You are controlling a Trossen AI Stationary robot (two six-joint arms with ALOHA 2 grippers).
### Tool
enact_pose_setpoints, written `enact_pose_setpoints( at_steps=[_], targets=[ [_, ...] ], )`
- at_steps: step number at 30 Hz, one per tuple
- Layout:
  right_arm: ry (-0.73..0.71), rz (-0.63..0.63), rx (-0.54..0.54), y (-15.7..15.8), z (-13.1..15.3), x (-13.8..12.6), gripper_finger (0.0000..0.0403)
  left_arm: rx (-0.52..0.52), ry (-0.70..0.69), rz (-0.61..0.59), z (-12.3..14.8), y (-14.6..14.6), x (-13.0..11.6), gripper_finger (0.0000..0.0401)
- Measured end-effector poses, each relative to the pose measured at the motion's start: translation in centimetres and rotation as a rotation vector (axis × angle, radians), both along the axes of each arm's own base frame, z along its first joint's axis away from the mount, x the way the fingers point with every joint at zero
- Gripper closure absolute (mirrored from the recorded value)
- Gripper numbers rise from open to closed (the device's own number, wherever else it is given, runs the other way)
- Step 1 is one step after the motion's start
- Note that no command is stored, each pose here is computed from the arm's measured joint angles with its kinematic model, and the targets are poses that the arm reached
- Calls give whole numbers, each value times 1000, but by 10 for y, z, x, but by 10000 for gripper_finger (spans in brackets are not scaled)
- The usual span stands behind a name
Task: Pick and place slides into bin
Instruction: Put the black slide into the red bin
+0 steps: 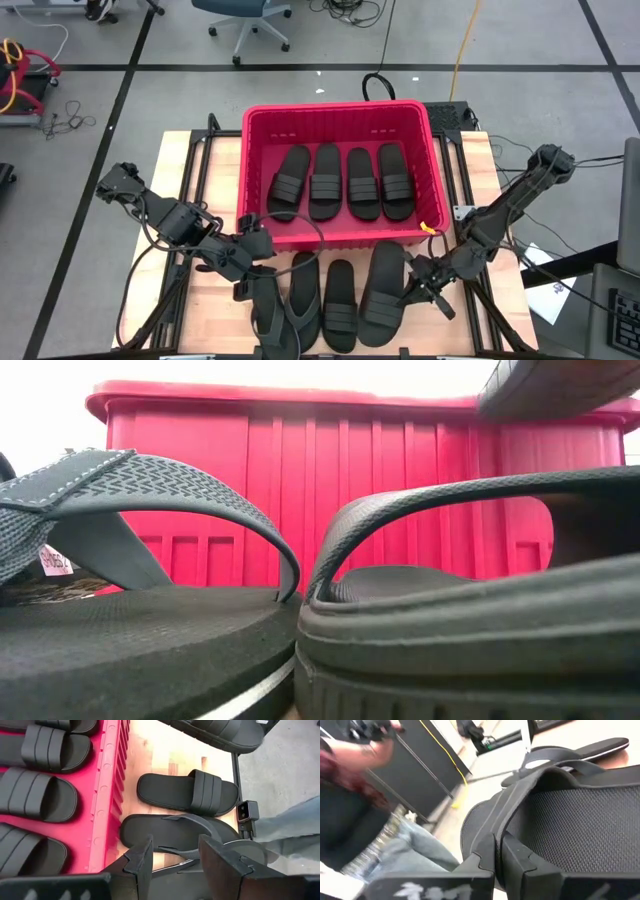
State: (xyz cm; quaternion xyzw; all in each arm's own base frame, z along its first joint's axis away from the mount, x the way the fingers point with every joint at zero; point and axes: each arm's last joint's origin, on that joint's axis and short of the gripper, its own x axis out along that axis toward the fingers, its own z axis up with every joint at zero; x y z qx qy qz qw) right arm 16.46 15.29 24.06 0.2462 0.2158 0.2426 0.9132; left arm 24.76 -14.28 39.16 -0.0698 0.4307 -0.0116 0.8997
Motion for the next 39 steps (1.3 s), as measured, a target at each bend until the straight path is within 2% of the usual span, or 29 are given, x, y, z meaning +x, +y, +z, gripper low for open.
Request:
enact_pose_setpoints(
  at_steps=[4, 14, 19, 22, 28, 39],
  targets=[
    [4, 14, -62, 2, 17, 3, 402, 16, -3, -20, 0, 0, 0, 247],
    [-69, 26, -95, 5, 47, 6, 402, 30, -5, -37, 0, 0, 0, 247],
    [-102, -10, -122, 2, 70, 10, 402, 30, -6, -37, 0, 0, 0, 247],
    [-83, -75, -101, -5, 84, 15, 402, 34, -8, -33, 0, 0, 0, 247],
    [-26, -144, -167, -23, 104, 22, 402, 48, -17, -20, 0, 1, 0, 247],
    [-119, -215, -370, -66, 158, 14, 402, 22, -20, 56, 1, 12, 7, 247]
  ],
)
